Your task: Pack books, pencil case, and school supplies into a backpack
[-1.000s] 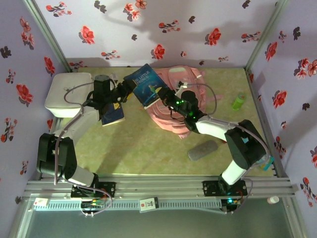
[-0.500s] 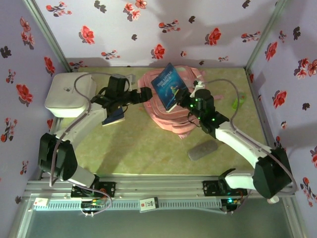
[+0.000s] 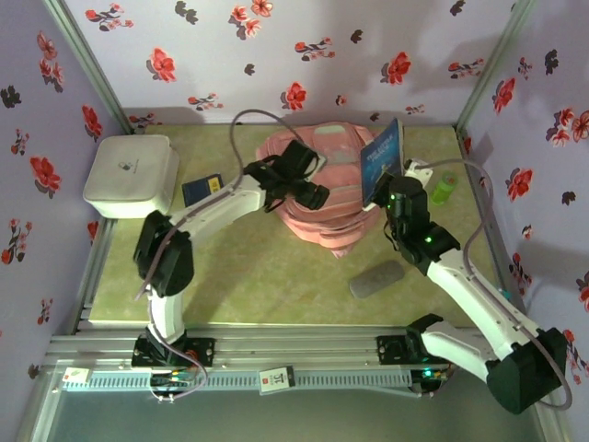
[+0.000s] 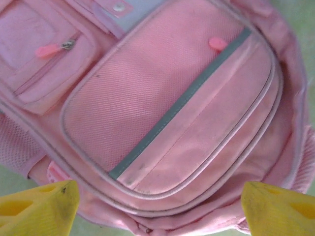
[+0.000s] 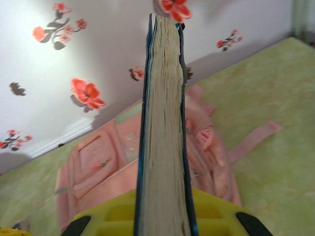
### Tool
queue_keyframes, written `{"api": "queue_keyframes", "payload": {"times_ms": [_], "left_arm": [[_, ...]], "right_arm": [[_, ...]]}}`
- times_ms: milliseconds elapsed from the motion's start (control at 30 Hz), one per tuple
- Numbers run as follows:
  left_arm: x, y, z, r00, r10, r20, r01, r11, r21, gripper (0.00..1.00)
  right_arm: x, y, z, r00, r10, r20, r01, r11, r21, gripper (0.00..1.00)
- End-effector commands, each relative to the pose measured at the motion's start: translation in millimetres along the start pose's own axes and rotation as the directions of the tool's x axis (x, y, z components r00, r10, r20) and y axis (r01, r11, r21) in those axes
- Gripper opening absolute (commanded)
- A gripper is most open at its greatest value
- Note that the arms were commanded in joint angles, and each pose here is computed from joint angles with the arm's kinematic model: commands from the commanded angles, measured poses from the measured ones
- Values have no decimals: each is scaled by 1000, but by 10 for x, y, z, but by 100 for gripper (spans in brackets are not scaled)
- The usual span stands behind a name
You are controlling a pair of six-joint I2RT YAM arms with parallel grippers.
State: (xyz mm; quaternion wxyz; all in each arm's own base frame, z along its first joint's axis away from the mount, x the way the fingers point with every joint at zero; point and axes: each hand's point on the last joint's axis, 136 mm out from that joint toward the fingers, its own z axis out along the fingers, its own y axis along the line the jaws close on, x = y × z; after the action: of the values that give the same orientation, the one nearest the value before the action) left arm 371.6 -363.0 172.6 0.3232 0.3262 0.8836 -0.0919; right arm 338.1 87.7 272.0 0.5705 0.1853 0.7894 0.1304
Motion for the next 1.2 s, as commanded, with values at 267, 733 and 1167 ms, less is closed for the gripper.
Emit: {"api": "queue_keyframes", "payload": {"times_ms": [267,733,1167], "left_arm": [[264,-379,588,914,363,-179,-367,930,15,70],[203,-280,883,903,382,-197,-404,911,-87,51],[285,-243,1003,890,389,-238,-421,902,-99,45]], "right_arm": [[-118,-340,-71,995,71,67,-77,993,89,9],[76,-365,16,993,119,8,-119,990,81,9],[-11,-429,-45,994,102,29,-104,989,107,10]]}}
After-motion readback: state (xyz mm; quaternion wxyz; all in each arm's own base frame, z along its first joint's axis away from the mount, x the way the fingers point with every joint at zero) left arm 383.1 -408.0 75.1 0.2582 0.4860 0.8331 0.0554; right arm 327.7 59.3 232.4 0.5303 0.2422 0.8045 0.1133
